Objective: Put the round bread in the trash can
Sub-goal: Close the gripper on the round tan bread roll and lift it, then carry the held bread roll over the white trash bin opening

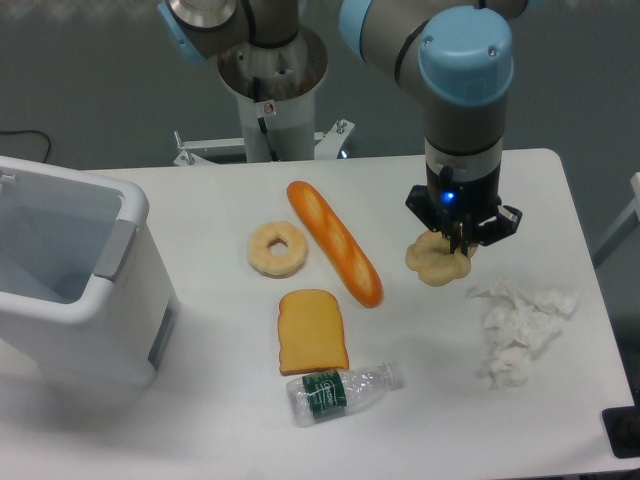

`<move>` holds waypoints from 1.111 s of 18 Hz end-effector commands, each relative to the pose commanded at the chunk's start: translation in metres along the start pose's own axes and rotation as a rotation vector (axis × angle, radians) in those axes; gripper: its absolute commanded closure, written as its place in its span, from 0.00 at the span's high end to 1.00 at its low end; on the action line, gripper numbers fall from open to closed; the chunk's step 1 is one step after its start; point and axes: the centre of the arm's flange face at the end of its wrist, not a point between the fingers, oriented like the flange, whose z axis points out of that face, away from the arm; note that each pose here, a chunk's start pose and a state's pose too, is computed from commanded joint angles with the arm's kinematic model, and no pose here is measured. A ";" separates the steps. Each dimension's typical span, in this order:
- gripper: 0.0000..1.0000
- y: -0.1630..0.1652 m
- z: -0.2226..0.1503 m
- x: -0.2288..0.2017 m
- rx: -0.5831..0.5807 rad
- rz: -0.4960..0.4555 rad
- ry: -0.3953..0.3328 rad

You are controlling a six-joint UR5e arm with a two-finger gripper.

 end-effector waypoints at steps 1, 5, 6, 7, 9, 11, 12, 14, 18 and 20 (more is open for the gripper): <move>0.00 -0.005 -0.003 0.006 0.006 0.007 0.000; 0.00 -0.029 -0.044 0.046 0.061 0.003 -0.019; 0.00 -0.035 -0.055 0.058 0.082 -0.017 -0.020; 0.00 -0.045 -0.064 0.073 0.103 -0.017 -0.018; 0.00 -0.061 -0.086 0.102 0.152 -0.017 -0.017; 0.00 -0.076 -0.107 0.137 0.209 -0.031 0.005; 0.00 -0.080 -0.114 0.154 0.224 -0.031 0.014; 0.00 -0.093 -0.130 0.197 0.253 -0.014 0.029; 0.00 -0.105 -0.154 0.236 0.339 -0.037 0.027; 0.00 -0.111 -0.160 0.256 0.353 -0.032 0.035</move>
